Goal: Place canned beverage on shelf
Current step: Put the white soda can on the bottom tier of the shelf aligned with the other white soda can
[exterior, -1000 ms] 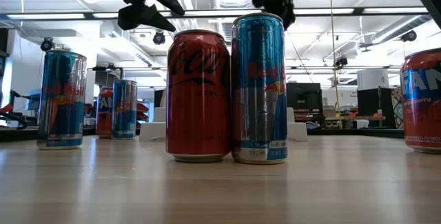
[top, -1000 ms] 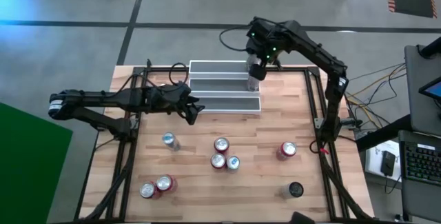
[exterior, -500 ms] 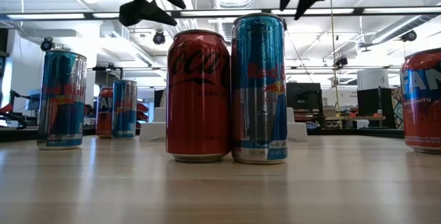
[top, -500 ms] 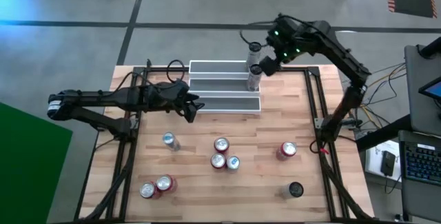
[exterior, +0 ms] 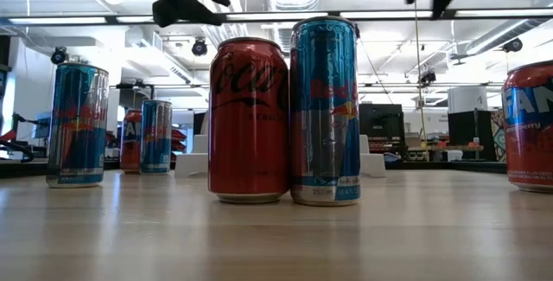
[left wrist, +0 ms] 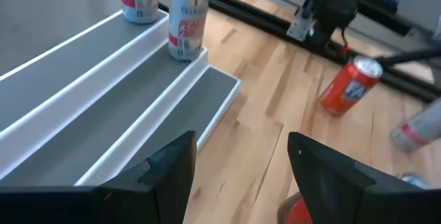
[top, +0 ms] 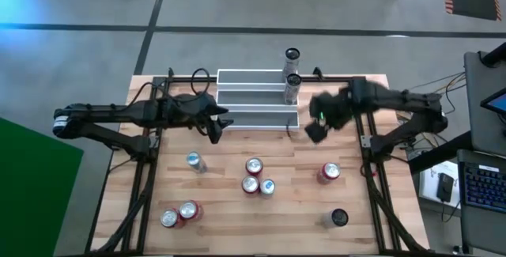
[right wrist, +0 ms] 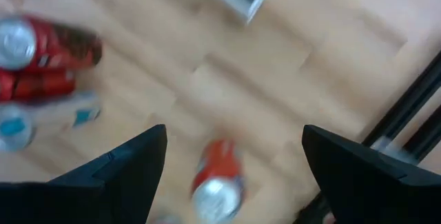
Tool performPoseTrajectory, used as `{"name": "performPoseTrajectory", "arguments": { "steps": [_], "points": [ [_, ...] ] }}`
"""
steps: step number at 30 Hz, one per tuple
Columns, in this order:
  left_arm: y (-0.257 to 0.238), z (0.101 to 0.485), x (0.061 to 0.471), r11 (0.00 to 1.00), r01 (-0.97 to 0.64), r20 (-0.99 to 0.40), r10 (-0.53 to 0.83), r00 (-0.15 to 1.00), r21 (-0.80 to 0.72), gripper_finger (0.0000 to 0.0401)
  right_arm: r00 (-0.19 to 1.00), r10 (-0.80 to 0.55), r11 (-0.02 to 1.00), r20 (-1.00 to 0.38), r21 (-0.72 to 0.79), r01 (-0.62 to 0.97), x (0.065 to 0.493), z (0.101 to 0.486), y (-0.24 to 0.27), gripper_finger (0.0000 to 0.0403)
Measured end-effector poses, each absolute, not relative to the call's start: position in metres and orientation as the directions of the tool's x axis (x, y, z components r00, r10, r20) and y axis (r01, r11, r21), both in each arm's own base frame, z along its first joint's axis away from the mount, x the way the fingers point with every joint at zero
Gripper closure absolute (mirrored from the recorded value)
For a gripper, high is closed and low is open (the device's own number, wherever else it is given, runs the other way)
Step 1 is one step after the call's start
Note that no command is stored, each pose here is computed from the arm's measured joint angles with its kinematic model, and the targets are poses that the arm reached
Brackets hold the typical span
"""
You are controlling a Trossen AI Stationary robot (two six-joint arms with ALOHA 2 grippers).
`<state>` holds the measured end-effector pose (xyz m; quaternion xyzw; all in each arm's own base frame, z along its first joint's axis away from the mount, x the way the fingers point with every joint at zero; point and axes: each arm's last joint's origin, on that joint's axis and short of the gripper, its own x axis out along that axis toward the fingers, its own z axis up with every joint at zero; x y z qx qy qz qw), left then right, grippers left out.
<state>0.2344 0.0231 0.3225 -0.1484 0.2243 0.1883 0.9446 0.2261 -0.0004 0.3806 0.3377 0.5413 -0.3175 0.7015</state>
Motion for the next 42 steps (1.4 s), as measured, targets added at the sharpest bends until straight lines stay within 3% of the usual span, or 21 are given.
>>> {"name": "performPoseTrajectory", "arguments": {
  "steps": [5,12,18,26,34,42],
  "points": [
    [0.025,0.305,0.237,0.926,-0.348,-0.462,0.247,0.852,-0.145,0.0186,0.189,0.02,0.515,-0.982,0.173,0.839,0.224,0.375,0.048,0.0077],
    [0.031,0.266,0.244,0.914,-0.151,-0.236,0.063,0.97,-0.376,0.0186,0.076,0.165,0.66,-0.983,0.167,0.733,0.213,0.365,0.114,0.0077],
    [0.034,0.242,0.237,0.846,-0.315,-0.342,0.17,0.924,-0.43,0.0186,0.091,0.248,0.683,-0.965,0.241,0.69,0.198,0.364,0.159,0.0077],
    [0.032,0.267,0.244,0.804,-0.342,-0.275,0.231,0.933,-0.486,0.0186,0.041,0.23,0.541,-0.972,0.163,0.825,0.184,0.348,0.203,0.0076],
    [0.016,0.293,0.26,0.842,-0.335,-0.226,0.26,0.939,-0.424,0.0186,-0.003,0.158,0.845,-0.987,0.134,0.518,0.188,0.324,0.229,0.0074],
    [-0.004,0.299,0.283,0.864,-0.317,-0.324,0.194,0.926,-0.391,0.0186,-0.002,0.114,0.95,-0.993,0.109,0.294,0.195,0.313,0.235,0.0056]
  ]
}}
